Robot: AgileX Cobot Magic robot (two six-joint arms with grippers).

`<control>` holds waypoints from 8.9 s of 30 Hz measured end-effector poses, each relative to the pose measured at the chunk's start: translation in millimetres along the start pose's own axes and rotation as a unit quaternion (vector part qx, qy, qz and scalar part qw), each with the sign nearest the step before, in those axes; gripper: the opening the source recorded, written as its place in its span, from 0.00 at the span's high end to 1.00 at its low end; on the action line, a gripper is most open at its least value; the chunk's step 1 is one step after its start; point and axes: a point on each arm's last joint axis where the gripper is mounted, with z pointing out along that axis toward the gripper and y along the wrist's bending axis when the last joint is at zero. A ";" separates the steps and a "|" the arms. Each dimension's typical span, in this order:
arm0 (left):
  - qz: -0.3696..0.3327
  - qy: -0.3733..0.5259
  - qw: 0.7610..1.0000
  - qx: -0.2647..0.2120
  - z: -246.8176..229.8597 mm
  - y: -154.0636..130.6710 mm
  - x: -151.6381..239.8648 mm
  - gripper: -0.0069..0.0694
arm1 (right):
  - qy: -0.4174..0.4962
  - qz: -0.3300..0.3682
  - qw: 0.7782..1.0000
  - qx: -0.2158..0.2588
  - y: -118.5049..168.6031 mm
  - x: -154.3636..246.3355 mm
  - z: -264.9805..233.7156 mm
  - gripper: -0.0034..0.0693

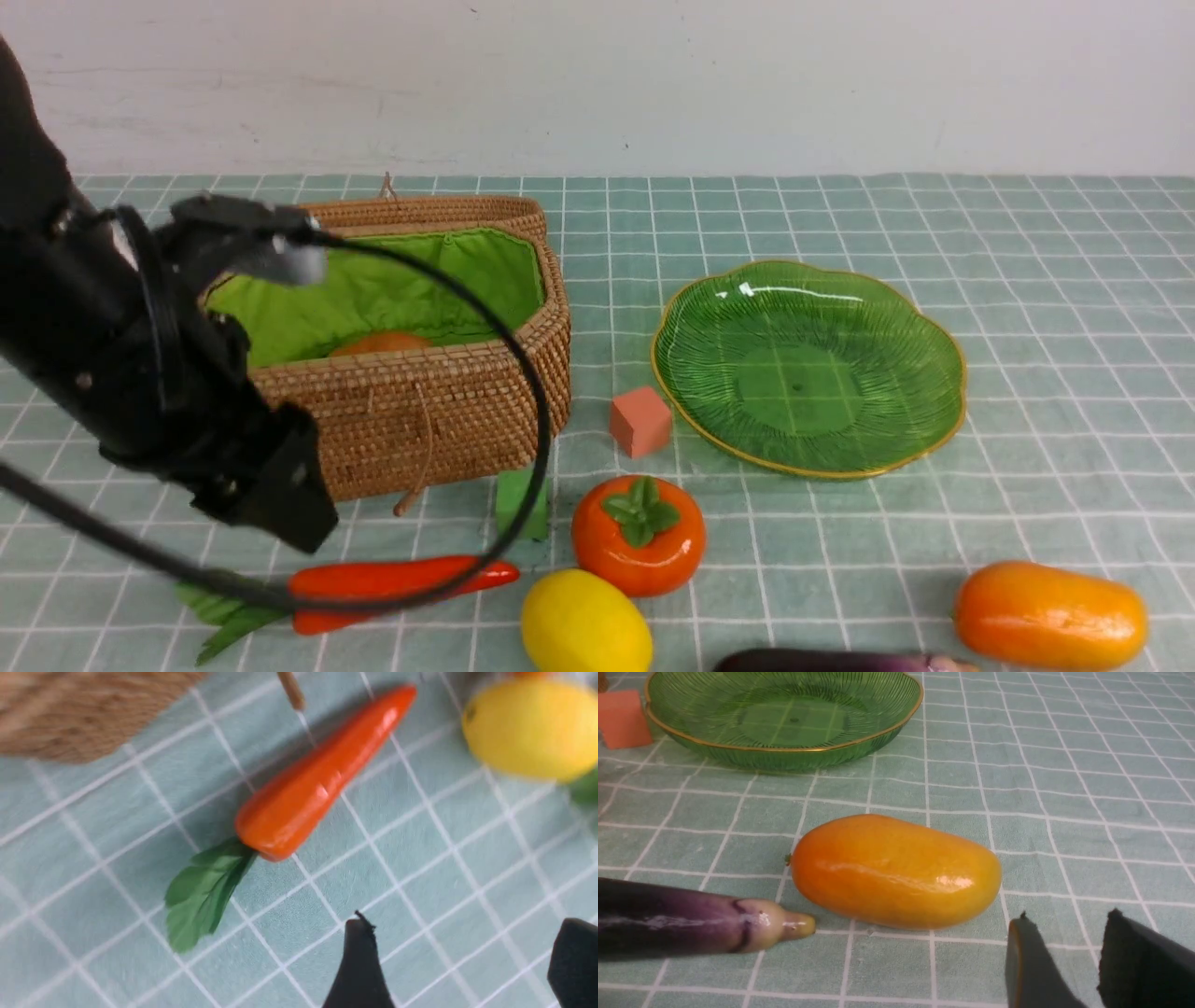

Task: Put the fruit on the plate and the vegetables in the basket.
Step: Use the left arm to grab a carrot and put it into the left basket, then take a daikon with your right arm and place it on the basket on the left.

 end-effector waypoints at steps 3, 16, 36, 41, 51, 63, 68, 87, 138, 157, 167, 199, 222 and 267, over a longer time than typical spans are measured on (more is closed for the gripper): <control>0.078 0.004 0.997 0.021 9.9 -1.4 2.7 0.25 | 0.000 0.000 1.000 0.000 0.0 0.0 0.0 0.62; 0.087 0.006 0.996 0.000 61.6 26.8 -15.8 0.13 | 0.000 0.000 1.000 0.000 0.0 0.0 0.0 0.62; 0.089 0.115 0.989 0.027 121.1 49.2 -10.4 0.43 | 0.000 0.000 1.000 0.000 0.0 0.0 0.0 0.62; 0.099 0.135 0.985 0.049 100.3 47.6 -23.8 0.45 | 0.000 0.000 1.000 0.000 0.0 0.0 0.0 0.62; 0.135 0.014 0.989 -0.050 10.7 46.9 -76.3 0.46 | 0.000 0.000 1.000 0.000 0.0 0.0 0.0 0.62; 0.163 -0.071 0.965 -0.192 -41.4 61.4 -110.5 0.47 | 0.000 0.000 1.000 0.000 0.0 0.0 0.0 0.62; 0.177 -0.071 0.954 -0.230 -18.9 79.9 -122.6 0.47 | 0.000 0.000 1.000 0.000 0.0 0.0 0.0 0.62; 0.139 -0.066 0.979 -0.136 -56.8 42.2 -98.4 0.10 | 0.000 0.000 1.000 0.000 0.0 0.0 0.0 0.62; -0.260 -0.370 0.875 -0.175 -90.8 -87.6 208.7 0.93 | 0.000 0.000 1.000 0.000 0.0 0.0 0.0 0.62; -0.213 -0.536 0.790 -0.208 -36.4 -73.6 220.0 0.92 | 0.000 0.000 1.000 0.000 0.0 0.0 0.0 0.62; -0.265 -0.439 0.814 -0.273 65.7 -42.4 243.7 0.91 | 0.000 0.000 1.000 0.000 0.0 0.0 0.0 0.62; -0.257 -0.461 0.803 -0.277 64.6 -41.5 241.6 0.89 | -0.127 0.137 0.982 -0.006 -1.9 -20.7 -1.9 0.62; -0.257 -0.461 0.803 -0.277 64.6 -41.5 241.6 0.86 | -0.211 0.301 0.919 -0.144 8.1 -135.7 -56.8 0.62; -0.257 -0.460 0.804 -0.277 64.6 -41.5 241.6 0.81 | 0.467 -0.320 0.727 -0.390 165.4 -48.1 129.6 0.22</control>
